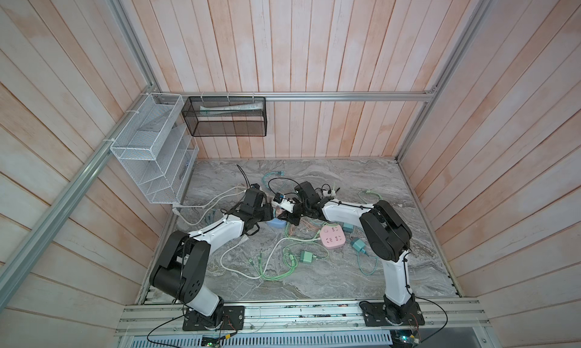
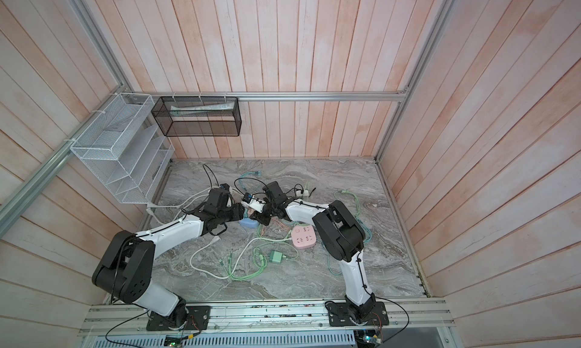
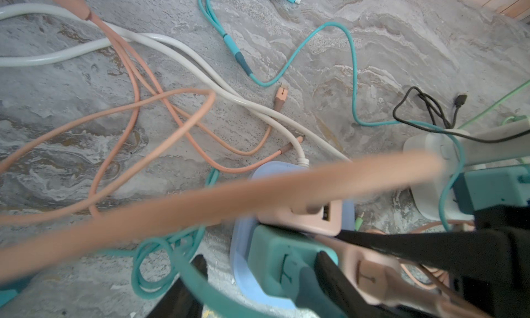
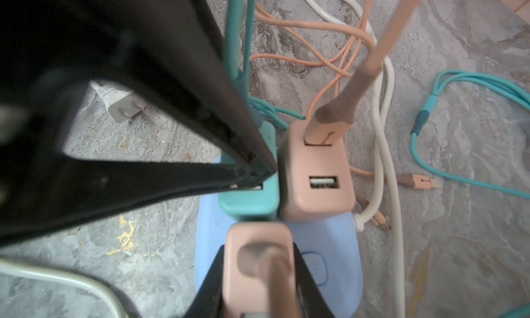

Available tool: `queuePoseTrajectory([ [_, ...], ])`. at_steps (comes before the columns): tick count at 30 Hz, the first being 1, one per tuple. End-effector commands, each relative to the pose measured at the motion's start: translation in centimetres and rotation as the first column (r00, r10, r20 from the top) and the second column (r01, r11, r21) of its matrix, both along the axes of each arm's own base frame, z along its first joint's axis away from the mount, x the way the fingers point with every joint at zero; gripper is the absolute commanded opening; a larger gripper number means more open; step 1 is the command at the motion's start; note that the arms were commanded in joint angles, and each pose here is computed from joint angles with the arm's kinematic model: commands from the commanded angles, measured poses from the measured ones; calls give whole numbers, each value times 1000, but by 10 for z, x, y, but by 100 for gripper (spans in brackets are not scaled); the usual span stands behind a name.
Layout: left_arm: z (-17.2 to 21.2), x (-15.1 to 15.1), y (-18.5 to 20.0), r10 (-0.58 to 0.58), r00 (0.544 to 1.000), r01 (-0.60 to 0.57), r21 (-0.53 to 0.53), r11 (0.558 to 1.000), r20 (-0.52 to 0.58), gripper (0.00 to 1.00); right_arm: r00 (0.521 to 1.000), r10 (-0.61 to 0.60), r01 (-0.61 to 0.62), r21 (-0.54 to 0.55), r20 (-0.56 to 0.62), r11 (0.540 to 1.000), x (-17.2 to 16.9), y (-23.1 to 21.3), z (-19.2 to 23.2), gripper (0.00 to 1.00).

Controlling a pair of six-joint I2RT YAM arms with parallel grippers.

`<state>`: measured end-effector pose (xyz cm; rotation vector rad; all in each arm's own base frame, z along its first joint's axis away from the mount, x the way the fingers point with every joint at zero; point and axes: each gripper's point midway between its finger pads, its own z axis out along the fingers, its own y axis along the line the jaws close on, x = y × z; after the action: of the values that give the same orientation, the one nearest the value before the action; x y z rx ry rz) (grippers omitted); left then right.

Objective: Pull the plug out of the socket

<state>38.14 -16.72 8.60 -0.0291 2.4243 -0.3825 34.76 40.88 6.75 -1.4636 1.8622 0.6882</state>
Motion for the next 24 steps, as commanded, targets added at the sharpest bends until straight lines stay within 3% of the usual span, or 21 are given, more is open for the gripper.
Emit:
queuePoseTrajectory([
  [1,-40,-26,4,-33,990,45,88,995,-134,61,999,-10,7,63,48,998,1,14,43,0],
  [24,-53,-32,1,-46,985,66,114,991,-165,61,996,-72,66,103,59,993,7,17,61,0],
])
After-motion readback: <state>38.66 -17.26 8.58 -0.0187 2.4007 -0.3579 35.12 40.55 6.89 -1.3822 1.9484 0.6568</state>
